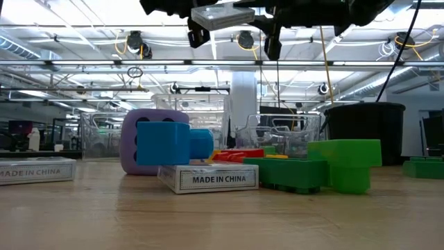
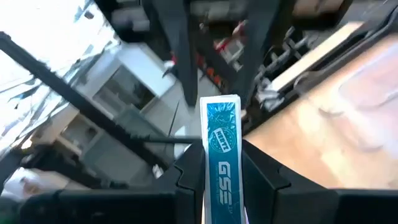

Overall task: Pick & Place Toys
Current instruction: Put the blue deck of cards into the left transparent bin

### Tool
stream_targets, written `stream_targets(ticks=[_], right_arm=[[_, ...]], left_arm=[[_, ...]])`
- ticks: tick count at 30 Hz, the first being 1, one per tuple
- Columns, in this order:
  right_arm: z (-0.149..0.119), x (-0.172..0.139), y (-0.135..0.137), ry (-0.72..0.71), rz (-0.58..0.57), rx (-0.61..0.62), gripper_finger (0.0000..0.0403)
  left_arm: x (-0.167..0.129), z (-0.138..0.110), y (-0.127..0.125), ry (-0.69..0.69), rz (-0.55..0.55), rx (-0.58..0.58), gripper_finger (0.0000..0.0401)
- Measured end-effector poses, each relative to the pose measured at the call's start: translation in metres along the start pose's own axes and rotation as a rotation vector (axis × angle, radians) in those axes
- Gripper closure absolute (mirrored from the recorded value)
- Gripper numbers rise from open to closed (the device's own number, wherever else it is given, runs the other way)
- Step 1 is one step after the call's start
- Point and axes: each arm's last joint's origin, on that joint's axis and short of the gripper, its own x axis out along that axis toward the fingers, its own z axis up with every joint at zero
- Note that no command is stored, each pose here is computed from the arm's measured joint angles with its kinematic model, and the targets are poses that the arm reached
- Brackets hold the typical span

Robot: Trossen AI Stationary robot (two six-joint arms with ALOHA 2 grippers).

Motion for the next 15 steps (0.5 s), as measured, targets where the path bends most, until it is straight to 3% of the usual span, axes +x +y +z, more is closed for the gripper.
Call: stream_targets(ticks=[7,15], right_arm=[[0.001,-0.001,-0.001,-0.021,-0.030,0.002,0.0341],[0.011,-0.004,-0.011,-0.103,-0.106,0.100,0.0341]], left_arm=[[-0.005,0.014,0.001,-0.109,0.000,0.102,0.0146],[-0.010,0.021,-0.017,-0.162,0.214,0.241,0.0119]])
